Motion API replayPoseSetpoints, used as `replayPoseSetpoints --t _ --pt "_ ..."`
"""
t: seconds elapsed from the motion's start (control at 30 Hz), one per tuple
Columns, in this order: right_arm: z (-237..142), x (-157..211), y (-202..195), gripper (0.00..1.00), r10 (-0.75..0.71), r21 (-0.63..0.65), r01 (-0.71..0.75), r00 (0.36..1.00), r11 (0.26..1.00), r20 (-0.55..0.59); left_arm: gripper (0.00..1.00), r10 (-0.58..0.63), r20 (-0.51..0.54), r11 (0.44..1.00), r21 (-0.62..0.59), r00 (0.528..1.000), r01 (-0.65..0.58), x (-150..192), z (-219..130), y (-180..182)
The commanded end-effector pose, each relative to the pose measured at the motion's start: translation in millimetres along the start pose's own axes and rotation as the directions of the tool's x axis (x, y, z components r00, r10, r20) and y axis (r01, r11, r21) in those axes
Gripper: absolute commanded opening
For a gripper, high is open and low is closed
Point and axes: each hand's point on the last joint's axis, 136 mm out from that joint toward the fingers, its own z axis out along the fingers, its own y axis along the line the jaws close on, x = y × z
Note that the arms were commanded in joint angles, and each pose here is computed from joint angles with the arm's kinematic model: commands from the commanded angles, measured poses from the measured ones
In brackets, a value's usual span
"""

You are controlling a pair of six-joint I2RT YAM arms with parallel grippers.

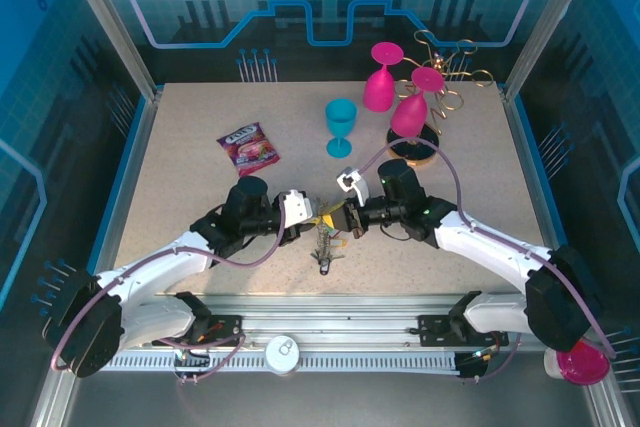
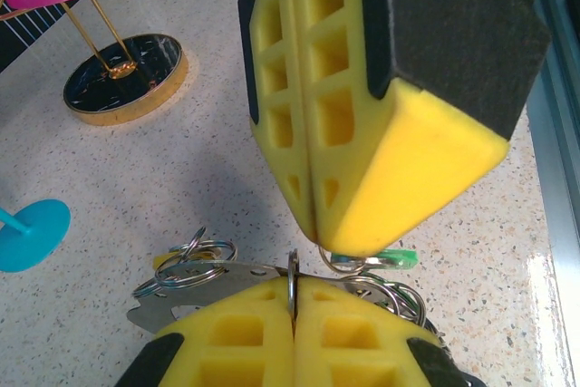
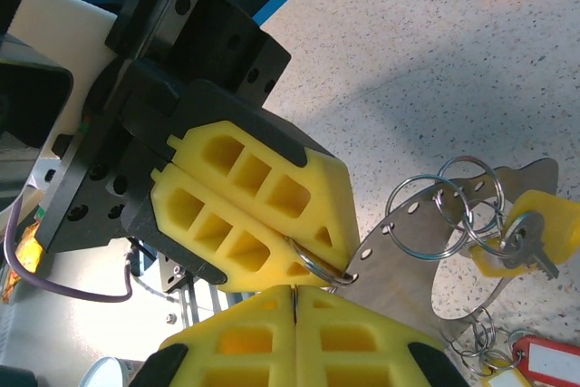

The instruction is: Put the keys on the keyring

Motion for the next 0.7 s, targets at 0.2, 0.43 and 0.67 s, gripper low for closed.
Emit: replayPoseSetpoints --t 0.2,0.43,0.67 --pt "2 -17 11 0.0 -0.047 -0.029 0.048 0.998 0.998 0.049 0.0 0.0 0.027 1.0 0.002 1.0 0.0 -10 1 2" --pt "2 -18 0 0.0 -0.05 0.038 0.048 0.998 0.998 0.045 0.0 -0.003 0.033 1.0 0.009 0.999 0.002 -12 1 0" --pt "3 -17 -9 0.0 -0.053 0.095 0.05 0.998 0.994 0.027 0.0 -0.009 0.039 1.0 0.018 0.999 0.009 -14 0 -1"
